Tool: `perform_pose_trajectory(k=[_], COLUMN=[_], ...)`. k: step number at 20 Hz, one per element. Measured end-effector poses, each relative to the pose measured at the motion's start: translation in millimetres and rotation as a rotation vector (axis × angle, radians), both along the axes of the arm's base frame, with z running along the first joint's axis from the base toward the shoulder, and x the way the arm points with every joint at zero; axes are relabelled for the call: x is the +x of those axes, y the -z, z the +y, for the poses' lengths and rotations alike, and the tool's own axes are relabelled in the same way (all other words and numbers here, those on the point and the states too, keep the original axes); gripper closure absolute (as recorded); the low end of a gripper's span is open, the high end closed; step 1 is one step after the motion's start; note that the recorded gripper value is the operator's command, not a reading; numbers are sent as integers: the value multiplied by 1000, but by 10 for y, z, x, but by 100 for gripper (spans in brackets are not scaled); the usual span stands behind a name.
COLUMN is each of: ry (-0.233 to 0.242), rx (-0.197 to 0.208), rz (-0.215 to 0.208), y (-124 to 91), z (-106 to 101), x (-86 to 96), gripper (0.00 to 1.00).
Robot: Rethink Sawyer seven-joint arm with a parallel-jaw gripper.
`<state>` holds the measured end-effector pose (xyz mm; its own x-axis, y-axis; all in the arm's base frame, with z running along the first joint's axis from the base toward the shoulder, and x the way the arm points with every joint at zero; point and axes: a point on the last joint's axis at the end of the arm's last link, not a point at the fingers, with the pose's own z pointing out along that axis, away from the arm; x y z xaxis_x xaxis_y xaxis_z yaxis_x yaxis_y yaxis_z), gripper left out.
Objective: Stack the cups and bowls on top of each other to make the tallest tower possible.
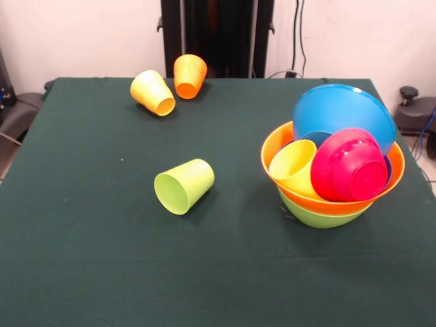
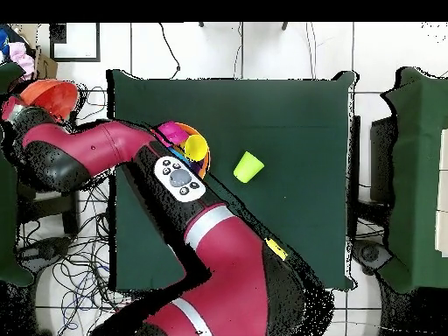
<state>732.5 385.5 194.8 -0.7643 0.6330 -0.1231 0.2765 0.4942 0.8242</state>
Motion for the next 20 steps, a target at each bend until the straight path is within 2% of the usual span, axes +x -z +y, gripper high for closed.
perform_pose_trajectory(k=[1,8,13,14,20], ry=[-4,-11,16,35,73], rx=[-21,-59,-57,-52,-41], rz=[17,86,104,111,127], y=[17,179,344,462,819], z=[-52,-236,-465,-602,-945], x=[-3,-12,91,167,315], gripper=[100,100,100,100,100])
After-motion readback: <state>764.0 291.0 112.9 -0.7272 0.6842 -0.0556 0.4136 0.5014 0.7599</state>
